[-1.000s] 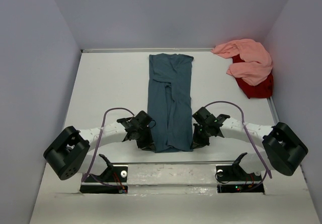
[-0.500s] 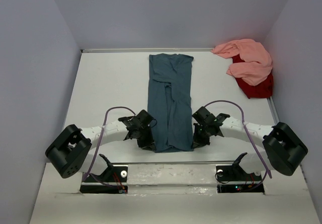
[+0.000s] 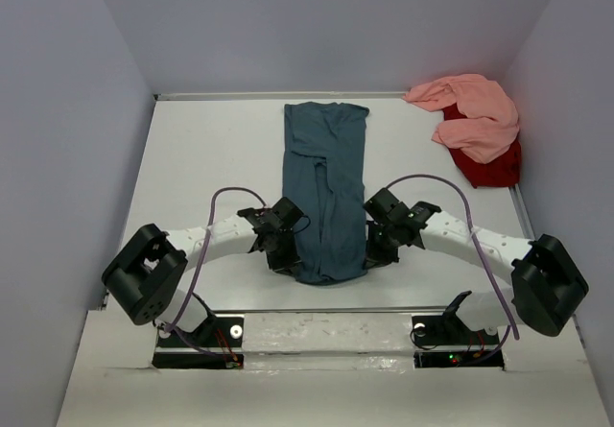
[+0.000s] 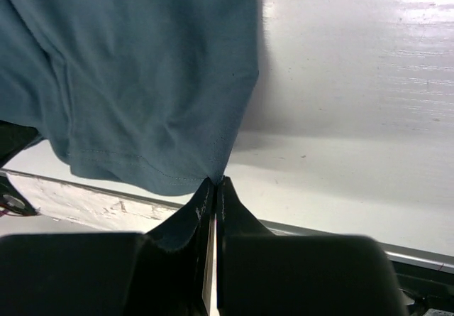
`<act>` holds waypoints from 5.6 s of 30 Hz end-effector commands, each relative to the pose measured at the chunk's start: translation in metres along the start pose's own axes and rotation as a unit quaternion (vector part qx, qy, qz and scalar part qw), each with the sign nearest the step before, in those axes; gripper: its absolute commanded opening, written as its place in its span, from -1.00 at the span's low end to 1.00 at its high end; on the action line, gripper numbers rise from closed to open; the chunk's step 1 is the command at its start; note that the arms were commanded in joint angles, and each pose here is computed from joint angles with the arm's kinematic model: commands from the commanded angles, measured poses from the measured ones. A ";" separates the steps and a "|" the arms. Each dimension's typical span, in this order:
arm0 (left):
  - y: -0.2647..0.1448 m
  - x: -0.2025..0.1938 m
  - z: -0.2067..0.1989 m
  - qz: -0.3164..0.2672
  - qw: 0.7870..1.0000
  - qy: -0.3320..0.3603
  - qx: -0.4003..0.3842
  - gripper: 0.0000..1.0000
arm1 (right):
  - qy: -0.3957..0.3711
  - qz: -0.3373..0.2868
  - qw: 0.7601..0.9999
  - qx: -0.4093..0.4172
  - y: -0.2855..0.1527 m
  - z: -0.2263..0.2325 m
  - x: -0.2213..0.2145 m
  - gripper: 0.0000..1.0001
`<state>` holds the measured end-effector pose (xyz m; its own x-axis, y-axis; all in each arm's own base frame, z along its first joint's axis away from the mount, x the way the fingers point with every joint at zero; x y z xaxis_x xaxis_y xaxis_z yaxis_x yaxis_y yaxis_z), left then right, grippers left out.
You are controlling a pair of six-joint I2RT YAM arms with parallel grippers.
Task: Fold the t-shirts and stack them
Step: Grab the bottom of the folded rectangular tshirt with both arms, then fold the folded rectangular tshirt in 1/3 of the way
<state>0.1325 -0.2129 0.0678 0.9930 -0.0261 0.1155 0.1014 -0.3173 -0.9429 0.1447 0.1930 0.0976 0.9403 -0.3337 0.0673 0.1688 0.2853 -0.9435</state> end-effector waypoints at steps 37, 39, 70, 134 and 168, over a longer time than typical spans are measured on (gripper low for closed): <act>-0.058 0.086 -0.002 -0.089 0.995 -0.014 0.033 -0.63 | -0.075 -0.103 0.992 0.008 -0.045 0.052 0.062 -1.00; -0.060 0.090 -0.001 -0.092 0.995 -0.014 0.035 -0.63 | -0.075 -0.104 0.992 0.010 -0.046 0.052 0.065 -1.00; -0.061 0.175 0.010 -0.119 0.991 -0.009 0.060 -0.63 | -0.100 -0.103 0.988 0.057 -0.051 0.077 0.153 -1.00; -0.054 0.285 0.008 -0.137 0.987 0.010 0.083 -0.63 | -0.113 -0.118 0.984 0.065 -0.040 0.088 0.260 -1.00; 0.004 0.313 0.025 -0.131 0.987 0.015 0.092 -0.63 | -0.087 -0.126 0.986 0.061 0.048 0.070 0.323 -1.00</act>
<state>0.4426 -0.2103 0.0960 0.9362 0.0135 0.3511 0.3480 -0.1722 -0.9215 0.4532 0.1681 0.0920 0.9318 -0.2438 0.2690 0.3414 0.3360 -0.8778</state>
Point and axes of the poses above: each gripper's point midway between its finger pads, its own y axis out along the fingers, its own z axis along the line the jaws close on, x = y × z, the point moved 5 cm from there along -y, back along the fingers, and after that the axes turned 11 degrees about y, right-handed, at the moved point
